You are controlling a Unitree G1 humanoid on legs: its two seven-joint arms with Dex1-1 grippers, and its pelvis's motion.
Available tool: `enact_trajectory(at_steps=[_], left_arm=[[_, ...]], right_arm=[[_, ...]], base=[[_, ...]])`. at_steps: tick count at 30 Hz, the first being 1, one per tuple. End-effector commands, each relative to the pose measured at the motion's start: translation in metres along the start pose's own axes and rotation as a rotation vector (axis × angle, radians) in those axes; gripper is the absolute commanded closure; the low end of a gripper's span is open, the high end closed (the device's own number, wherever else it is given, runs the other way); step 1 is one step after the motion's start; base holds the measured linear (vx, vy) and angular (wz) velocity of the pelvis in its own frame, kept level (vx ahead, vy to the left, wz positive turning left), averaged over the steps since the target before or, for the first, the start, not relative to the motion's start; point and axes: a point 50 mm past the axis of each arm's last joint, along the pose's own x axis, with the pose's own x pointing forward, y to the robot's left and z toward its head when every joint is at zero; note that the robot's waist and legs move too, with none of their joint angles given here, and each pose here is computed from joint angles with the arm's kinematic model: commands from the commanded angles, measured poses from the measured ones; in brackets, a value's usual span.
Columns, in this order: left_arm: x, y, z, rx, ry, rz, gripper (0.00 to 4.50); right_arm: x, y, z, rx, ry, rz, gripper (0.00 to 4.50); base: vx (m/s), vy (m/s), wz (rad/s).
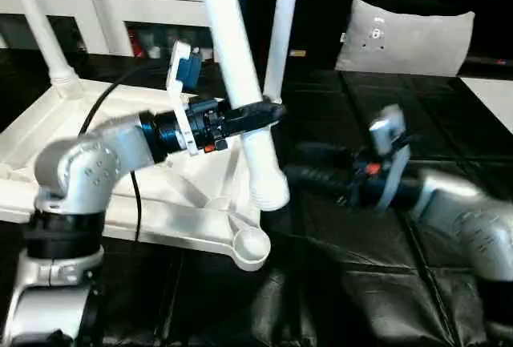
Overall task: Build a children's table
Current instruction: Pick table leg
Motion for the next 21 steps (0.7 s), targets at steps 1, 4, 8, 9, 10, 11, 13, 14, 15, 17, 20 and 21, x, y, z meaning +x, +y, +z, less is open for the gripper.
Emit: enact_trajectory(at_steps=[1,4,8,9,10,11,13,14,15,17,20,21], left_arm=[[0.007,-0.011,0.007,-0.005,0.027,-0.134,2.62],[0.009,-0.014,0.009,-0.004,0.039,-0.174,2.62],[0.013,-0.02,0.009,-0.002,0.062,-0.251,2.62],[0.015,-0.022,0.009,0.002,0.07,-0.273,2.62],[0.015,-0.022,0.009,0.002,0.07,-0.273,2.62],[0.016,-0.023,0.009,0.009,0.073,-0.292,2.62],[0.018,-0.025,0.009,0.017,0.083,-0.308,2.62],[0.019,-0.025,0.009,0.018,0.085,-0.31,2.62],[0.019,-0.025,0.01,0.018,0.086,-0.314,2.62],[0.02,-0.025,0.009,0.023,0.093,-0.318,2.62],[0.023,-0.025,0.009,0.044,0.119,-0.314,2.62],[0.024,-0.024,0.009,0.052,0.126,-0.302,2.62]], right_arm=[[-0.001,0.006,0.016,0.037,-0.032,0.075,0.08],[0.0,0.008,0.018,0.043,-0.023,0.1,0.08],[0.004,0.01,0.013,0.034,0.039,0.134,0.08],[0.006,0.012,0.011,0.032,0.06,0.148,0.08],[0.006,0.012,0.011,0.032,0.06,0.148,0.08],[0.009,0.013,0.008,0.036,0.082,0.16,0.08],[0.012,0.014,0.006,0.044,0.095,0.168,0.08],[0.013,0.014,0.006,0.046,0.096,0.169,0.08],[0.013,0.014,0.006,0.047,0.1,0.172,0.08],[0.014,0.015,0.006,0.045,0.106,0.178,0.08],[0.016,0.015,0.005,0.02,0.137,0.187,0.08],[0.018,0.015,0.004,0.001,0.151,0.183,0.08]], base=[[0.0,0.0,0.0],[0.0,0.0,0.0],[0.0,0.0,0.0],[0.0,0.0,0.0],[0.0,0.0,0.0],[0.0,0.0,0.0],[0.0,0.0,0.0],[0.0,0.0,0.0],[0.0,0.0,0.0],[0.0,0.0,0.0],[0.0,0.0,0.0],[0.0,0.0,0.0]])
